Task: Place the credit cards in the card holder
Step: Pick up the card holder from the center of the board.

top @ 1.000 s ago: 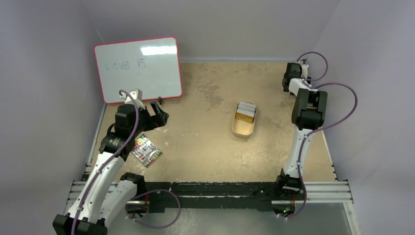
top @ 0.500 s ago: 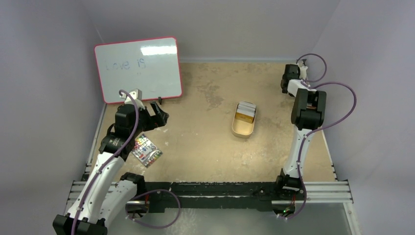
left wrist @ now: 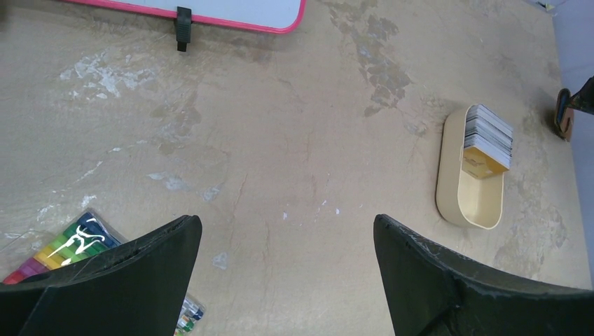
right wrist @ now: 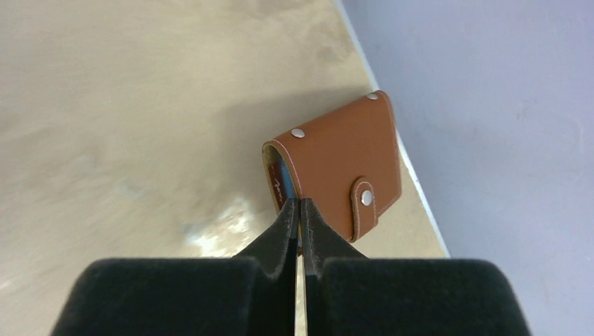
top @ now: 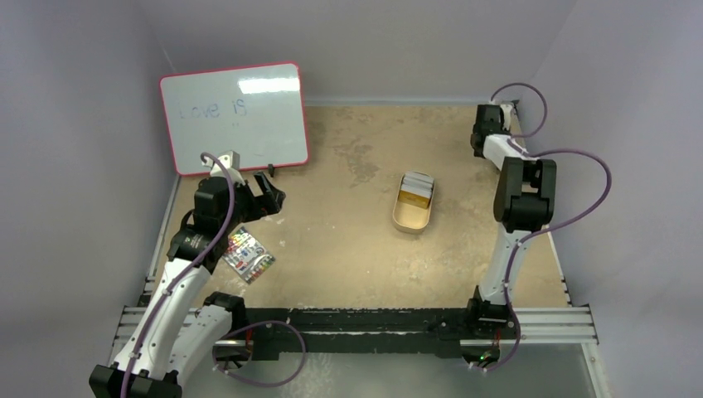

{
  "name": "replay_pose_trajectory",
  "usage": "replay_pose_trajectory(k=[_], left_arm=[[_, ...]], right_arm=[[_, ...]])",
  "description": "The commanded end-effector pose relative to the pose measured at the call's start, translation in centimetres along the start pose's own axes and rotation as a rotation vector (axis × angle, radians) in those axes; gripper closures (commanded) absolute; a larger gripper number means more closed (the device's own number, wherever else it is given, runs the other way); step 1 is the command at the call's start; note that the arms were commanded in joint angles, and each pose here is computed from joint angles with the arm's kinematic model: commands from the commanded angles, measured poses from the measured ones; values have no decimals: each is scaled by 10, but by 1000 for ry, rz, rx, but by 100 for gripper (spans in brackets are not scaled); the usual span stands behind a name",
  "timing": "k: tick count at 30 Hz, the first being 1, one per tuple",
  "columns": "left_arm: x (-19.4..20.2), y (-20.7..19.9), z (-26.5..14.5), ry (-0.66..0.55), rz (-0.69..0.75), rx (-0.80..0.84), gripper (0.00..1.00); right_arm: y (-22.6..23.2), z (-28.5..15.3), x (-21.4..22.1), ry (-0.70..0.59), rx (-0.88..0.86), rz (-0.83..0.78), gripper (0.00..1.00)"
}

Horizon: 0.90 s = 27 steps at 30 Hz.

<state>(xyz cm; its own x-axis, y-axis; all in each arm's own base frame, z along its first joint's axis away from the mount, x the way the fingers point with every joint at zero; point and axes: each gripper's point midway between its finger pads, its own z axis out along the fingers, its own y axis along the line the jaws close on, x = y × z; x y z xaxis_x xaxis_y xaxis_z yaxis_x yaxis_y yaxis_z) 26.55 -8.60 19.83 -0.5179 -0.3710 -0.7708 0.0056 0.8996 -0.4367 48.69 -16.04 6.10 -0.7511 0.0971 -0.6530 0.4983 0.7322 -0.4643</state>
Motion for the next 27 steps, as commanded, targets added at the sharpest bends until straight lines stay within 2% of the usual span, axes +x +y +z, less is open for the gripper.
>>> replay_pose_trajectory(k=[1,14,27], left_arm=[[-13,-4,-2,-54,-1,16,8],[-17,-2,-7,-80,-4,3,8],[-21,2,-9,-97,-5,-23,8]], right_arm=[[37,-48,-43,-158,-150,-5,100],[139,-165,-57,-304,-423,-165,100],[212,-293,-34,-403,-705,-256,100]])
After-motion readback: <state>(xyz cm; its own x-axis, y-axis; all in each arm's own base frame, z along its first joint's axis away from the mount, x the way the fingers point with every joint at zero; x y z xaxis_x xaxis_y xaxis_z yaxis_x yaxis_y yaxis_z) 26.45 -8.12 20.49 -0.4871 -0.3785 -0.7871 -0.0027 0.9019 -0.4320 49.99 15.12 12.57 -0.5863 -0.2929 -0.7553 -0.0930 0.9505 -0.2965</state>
